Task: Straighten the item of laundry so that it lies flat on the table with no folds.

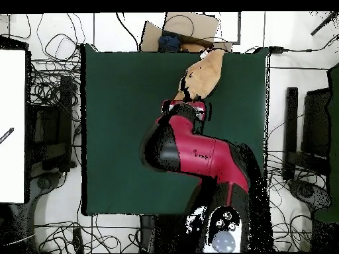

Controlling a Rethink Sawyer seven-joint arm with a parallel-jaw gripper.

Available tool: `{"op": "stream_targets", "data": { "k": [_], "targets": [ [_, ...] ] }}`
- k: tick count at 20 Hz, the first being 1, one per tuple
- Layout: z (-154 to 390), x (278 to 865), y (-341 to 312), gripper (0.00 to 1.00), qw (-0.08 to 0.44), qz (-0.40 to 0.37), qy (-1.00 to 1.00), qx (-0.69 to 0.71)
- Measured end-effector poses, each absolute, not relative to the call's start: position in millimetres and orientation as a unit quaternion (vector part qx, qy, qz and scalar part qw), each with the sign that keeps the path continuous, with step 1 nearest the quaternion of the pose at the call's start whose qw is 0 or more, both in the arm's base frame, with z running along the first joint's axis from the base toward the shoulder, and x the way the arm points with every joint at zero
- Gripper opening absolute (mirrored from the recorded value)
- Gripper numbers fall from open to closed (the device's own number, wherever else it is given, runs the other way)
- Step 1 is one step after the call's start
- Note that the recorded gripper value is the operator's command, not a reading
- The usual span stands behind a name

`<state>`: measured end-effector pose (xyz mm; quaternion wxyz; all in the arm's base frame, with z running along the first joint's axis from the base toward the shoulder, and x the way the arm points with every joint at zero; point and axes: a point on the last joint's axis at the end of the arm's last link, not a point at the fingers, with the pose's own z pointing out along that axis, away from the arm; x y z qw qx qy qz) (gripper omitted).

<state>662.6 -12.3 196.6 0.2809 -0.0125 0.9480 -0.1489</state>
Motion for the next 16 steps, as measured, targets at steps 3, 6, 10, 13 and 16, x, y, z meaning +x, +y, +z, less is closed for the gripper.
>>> {"op": "stream_targets", "data": {
  "k": [3,6,10,13,16],
  "targets": [
    [198,654,-3,0.0,0.285,-0.151,0.947,-0.002],
    [199,649,5,0.0,0.284,-0.153,0.947,0.005],
    [201,643,19,0.0,0.283,-0.156,0.946,0.015],
    [199,639,26,0.0,0.283,-0.158,0.946,0.022],
    [194,633,33,0.0,0.282,-0.162,0.945,0.027]
  ]
}}
